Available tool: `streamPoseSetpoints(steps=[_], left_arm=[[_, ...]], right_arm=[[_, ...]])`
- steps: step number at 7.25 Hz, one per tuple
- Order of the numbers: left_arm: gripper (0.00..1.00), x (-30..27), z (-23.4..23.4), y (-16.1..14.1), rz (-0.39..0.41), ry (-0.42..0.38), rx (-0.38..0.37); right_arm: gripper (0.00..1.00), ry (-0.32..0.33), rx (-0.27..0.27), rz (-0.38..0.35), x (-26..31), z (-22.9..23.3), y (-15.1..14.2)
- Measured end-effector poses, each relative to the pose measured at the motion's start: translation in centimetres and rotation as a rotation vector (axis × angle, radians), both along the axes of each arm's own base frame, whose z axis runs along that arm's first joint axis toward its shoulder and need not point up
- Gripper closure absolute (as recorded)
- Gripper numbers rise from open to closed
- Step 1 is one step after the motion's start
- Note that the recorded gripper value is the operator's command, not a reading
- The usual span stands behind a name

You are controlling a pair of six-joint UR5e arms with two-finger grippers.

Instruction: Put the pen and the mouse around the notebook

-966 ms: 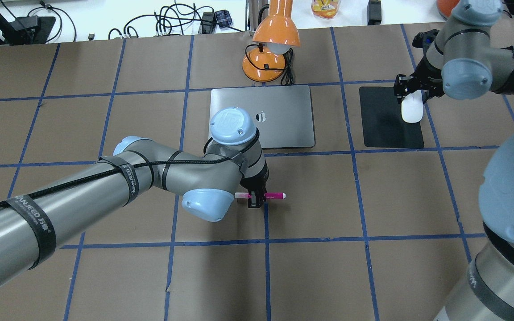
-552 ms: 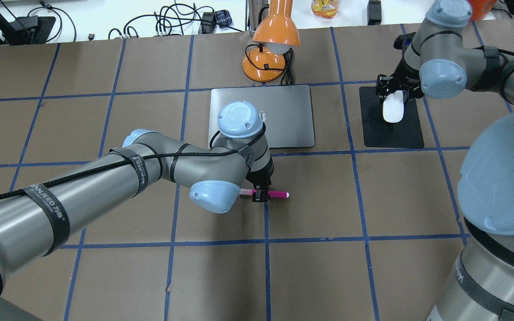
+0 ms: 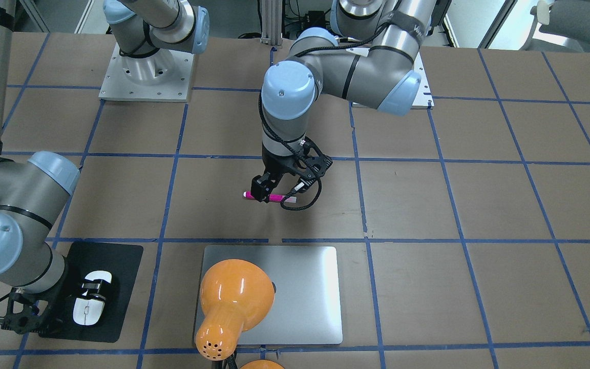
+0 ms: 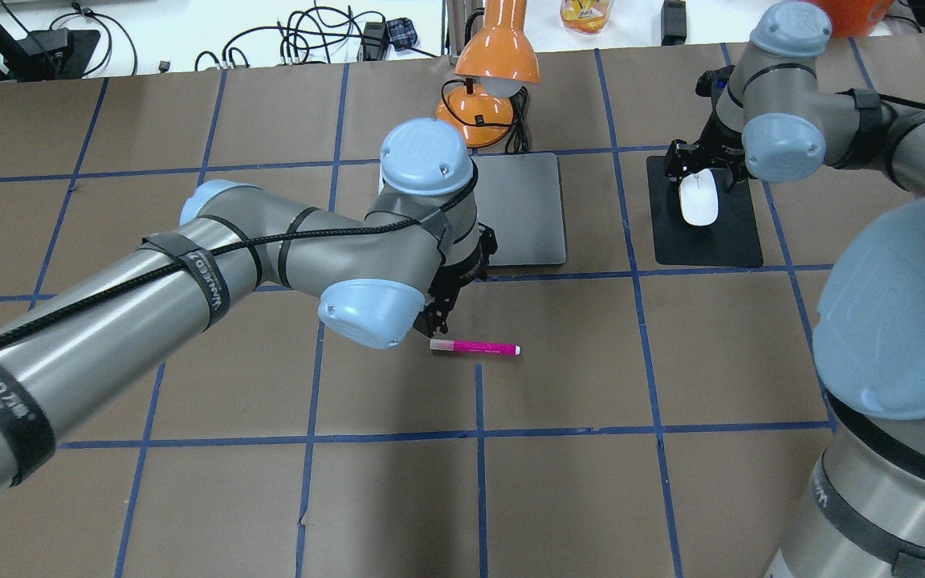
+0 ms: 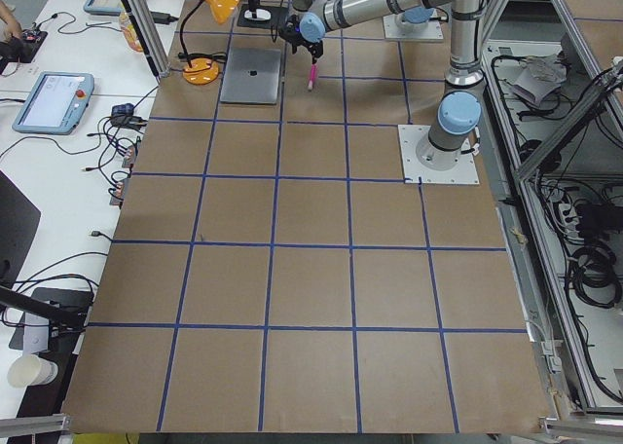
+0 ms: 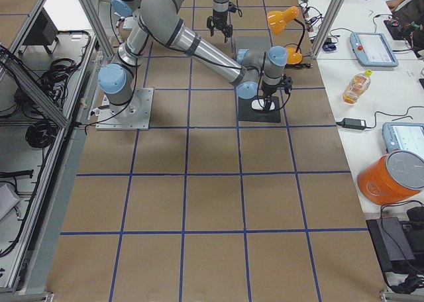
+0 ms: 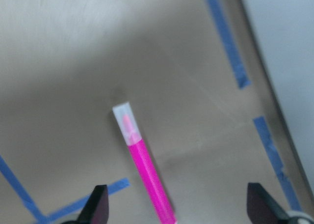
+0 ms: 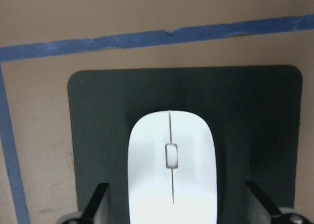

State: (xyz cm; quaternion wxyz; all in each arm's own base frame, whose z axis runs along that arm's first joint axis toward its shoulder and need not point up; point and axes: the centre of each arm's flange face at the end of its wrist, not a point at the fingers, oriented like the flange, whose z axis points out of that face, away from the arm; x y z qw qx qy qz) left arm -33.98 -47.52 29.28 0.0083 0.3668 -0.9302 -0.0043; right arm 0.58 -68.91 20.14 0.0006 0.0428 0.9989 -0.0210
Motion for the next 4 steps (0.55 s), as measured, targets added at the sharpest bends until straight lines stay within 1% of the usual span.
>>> streamPoseSetpoints(steps=[1, 2, 3, 4], left_arm=[[0.00, 2.0, 4.2, 0.0, -0.221, -0.024, -0.018], [0.03, 5.0, 8.1, 0.3, -0.424, -0.047, -0.020], [0.02, 8.6, 11.2, 0.2, -0.584, -0.061, -0.019], [0.00, 11.9, 13.7, -0.2, -0.681, -0.066, -0.027]], right_arm=[[0.00, 0.002, -0.006, 0.001, 0.0, 1.7, 0.3], [0.00, -0.001, 0.008, 0.000, 0.2, 4.6, 1.3], [0.00, -0.005, 0.036, -0.004, 0.6, 8.6, 3.2], [0.00, -0.010, 0.066, -0.010, 1.2, 12.8, 5.6]])
